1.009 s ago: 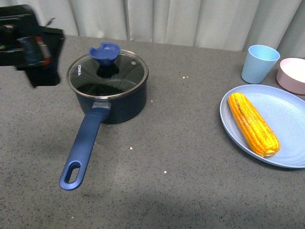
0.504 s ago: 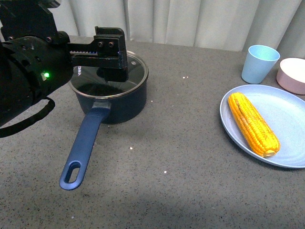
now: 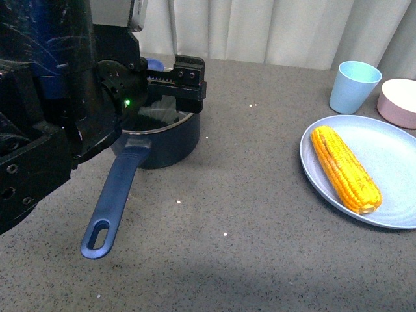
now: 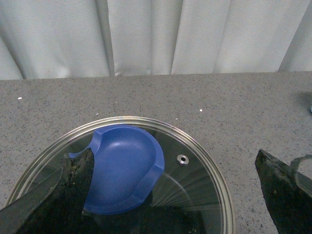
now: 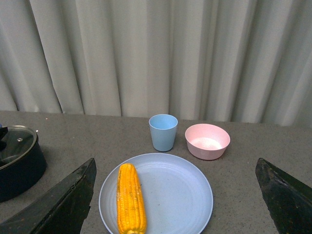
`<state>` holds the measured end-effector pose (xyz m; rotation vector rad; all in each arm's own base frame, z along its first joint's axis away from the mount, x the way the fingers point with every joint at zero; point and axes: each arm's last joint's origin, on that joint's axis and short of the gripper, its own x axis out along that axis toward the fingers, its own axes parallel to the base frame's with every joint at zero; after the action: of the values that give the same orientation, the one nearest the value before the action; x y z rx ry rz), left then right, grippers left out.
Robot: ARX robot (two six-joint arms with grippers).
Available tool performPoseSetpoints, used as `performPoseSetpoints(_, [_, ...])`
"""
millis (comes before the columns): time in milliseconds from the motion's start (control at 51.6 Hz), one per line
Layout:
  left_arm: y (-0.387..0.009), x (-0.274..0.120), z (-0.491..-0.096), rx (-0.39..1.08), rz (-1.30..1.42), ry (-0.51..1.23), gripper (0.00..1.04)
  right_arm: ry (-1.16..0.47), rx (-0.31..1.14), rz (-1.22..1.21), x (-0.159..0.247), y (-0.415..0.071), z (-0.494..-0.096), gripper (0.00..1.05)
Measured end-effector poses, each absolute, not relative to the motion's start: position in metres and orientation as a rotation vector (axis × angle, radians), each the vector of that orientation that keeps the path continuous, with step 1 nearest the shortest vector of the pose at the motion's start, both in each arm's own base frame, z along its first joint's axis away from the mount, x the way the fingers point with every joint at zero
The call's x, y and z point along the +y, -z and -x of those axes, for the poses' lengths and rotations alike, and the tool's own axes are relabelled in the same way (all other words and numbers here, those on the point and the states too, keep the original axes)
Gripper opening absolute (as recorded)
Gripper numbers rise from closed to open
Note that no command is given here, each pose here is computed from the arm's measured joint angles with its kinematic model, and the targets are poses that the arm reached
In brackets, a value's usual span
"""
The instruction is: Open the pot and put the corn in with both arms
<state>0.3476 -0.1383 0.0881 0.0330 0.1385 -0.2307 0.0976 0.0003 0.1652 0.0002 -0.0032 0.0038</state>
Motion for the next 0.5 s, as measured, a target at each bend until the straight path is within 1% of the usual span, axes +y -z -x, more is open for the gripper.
performPoseSetpoints(272, [-0.082, -0.134, -0.373, 0.157, -0.027, 0.152, 0.98, -0.004, -0.003, 0.0, 0.0, -0.165, -0.098, 0.96])
performPoseSetpoints(504, [-0.076, -0.131, -0.383, 0.168, -0.024, 0.128, 0.98, -0.004, -0.003, 0.0, 0.0, -0.165, -0.098, 0.96])
